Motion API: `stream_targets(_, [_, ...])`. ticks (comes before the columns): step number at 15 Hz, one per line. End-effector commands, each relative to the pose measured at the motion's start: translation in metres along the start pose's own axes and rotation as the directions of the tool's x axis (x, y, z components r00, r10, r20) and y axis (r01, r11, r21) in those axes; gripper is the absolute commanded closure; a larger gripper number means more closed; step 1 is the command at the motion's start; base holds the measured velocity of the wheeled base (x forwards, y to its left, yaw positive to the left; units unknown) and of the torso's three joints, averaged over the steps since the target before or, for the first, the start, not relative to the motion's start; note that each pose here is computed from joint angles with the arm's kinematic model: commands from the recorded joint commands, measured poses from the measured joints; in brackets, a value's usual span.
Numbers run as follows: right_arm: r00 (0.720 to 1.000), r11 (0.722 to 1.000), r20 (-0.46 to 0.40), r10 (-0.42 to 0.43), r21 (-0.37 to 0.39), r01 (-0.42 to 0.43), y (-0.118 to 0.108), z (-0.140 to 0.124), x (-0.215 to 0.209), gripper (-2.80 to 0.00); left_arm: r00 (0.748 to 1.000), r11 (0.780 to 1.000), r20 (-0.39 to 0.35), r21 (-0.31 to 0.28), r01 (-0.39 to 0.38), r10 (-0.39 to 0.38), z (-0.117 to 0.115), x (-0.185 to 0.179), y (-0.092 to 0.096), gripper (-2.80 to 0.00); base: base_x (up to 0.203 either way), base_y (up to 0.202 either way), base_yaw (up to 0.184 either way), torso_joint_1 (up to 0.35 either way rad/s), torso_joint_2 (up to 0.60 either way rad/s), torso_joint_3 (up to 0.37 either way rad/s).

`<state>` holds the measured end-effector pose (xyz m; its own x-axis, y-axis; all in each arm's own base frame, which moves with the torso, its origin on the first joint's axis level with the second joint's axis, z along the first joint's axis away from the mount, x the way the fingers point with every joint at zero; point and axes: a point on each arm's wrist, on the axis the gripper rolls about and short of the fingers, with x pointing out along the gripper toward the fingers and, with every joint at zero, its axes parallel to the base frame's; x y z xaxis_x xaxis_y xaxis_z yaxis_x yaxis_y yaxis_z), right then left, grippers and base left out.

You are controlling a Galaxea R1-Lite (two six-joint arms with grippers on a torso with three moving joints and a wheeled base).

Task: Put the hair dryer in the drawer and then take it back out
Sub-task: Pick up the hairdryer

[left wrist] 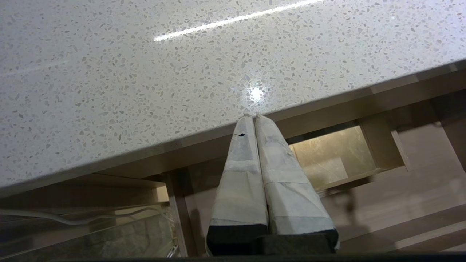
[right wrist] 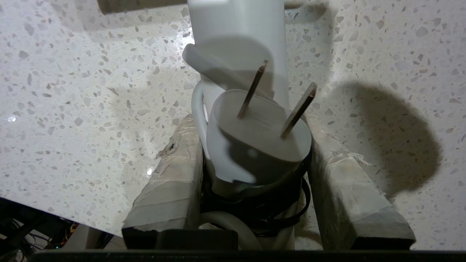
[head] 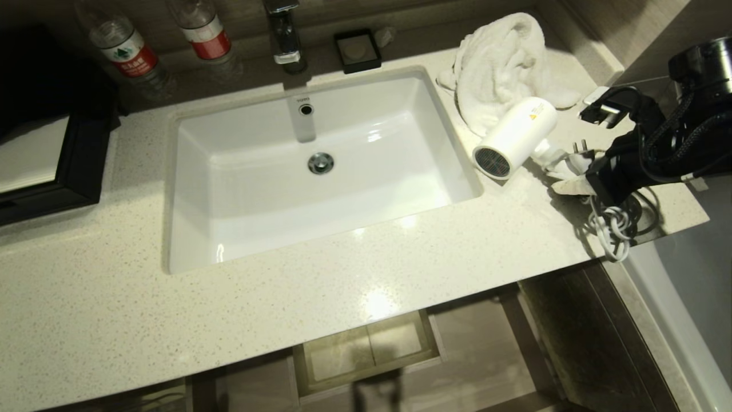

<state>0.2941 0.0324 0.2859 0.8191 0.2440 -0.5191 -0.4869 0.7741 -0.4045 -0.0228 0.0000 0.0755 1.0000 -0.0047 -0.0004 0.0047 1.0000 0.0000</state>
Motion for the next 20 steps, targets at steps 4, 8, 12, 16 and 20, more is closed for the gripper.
stream_targets(4, [0.997,0.999,0.065,-0.045,-0.008,0.046,0.0,0.007,-0.033,0.0,1.0,1.0,0.0,0.0,-0.001,0.001,0.0,0.0,0.0,0.0,0.0,0.0,0.0,0.0,0.0,0.0])
stream_targets(8, [0.99,0.997,0.116,-0.079,-0.009,0.081,0.002,0.012,-0.058,0.0,1.0,1.0,0.0,0.0,-0.002,0.002,0.0,0.0,0.0,0.0,0.0,0.0,0.0,0.0,0.0,0.0])
stream_targets(12, [0.984,0.995,0.148,-0.102,0.031,0.099,0.007,0.012,-0.082,0.0,1.0,1.0,0.0,0.0,0.0,0.0,0.0,0.0,0.0,0.0,0.0,0.0,0.0,0.0,0.0,0.0])
stream_targets(16, [0.979,0.993,0.169,-0.116,0.033,0.112,0.014,0.006,-0.1,0.0,1.0,1.0,0.0,0.0,0.0,0.0,0.0,0.0,0.0,0.0,0.0,0.0,0.0,0.0,0.0,0.0])
stream_targets(20, [0.964,0.988,0.221,-0.151,0.036,0.147,0.024,-0.001,-0.127,0.0,1.0,1.0,0.0,0.0,-0.001,0.001,0.0,0.0,0.0,0.0,0.0,0.0,0.0,0.0,0.0,0.0])
